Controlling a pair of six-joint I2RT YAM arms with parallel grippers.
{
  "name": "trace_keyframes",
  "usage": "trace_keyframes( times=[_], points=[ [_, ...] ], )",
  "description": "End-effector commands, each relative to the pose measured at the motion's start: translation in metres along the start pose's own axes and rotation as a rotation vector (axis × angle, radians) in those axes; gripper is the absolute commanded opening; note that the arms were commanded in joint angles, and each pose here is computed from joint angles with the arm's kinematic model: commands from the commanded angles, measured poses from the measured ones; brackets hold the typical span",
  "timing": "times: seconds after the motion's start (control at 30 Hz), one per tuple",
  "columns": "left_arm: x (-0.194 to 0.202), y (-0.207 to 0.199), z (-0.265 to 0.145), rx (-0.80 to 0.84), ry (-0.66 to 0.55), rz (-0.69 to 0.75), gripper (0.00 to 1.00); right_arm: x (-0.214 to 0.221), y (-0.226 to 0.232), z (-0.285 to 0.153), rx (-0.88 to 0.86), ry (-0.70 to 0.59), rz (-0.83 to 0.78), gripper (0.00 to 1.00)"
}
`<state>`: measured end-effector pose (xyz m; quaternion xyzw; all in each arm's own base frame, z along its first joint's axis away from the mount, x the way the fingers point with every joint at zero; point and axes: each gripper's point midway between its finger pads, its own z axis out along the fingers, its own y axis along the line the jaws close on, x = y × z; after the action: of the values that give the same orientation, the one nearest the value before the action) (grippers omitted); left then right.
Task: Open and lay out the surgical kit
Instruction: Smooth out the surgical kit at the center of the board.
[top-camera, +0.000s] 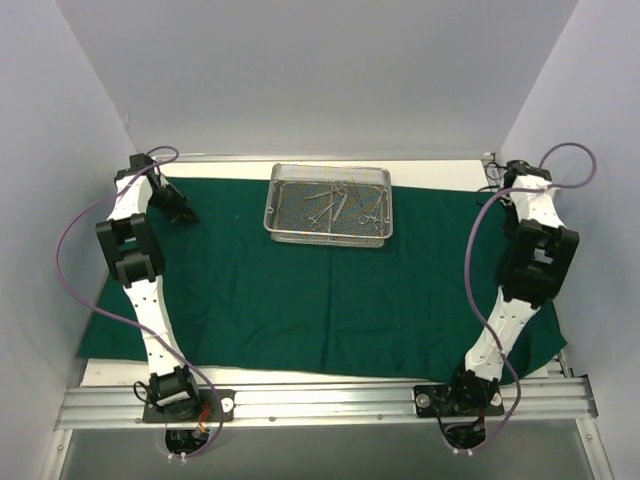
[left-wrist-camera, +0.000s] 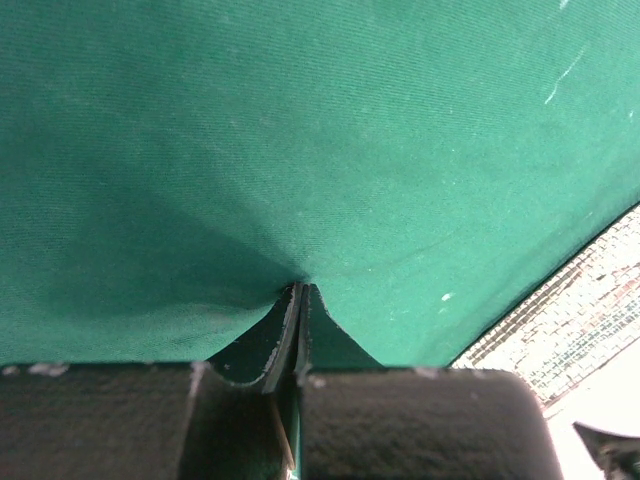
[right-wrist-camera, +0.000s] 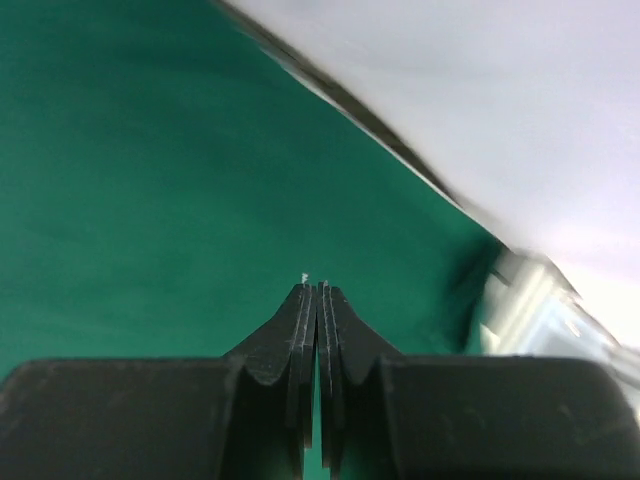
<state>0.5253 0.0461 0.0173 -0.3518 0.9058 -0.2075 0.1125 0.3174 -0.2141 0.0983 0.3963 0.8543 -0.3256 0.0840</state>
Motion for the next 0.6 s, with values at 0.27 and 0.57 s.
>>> trace_keyframes(
  times=[0.27,0.57],
  points=[
    [-0.004,0.021,0.031,-0.097,-0.058,0.031,0.02,-0.006,0.154,-0.018,-0.3,-0.007,-0.19,0.0],
    [0.007,0.035,0.036,-0.157,-0.017,-0.036,0.02,0.02,0.205,-0.004,-0.363,0.059,-0.28,0.0]
  ],
)
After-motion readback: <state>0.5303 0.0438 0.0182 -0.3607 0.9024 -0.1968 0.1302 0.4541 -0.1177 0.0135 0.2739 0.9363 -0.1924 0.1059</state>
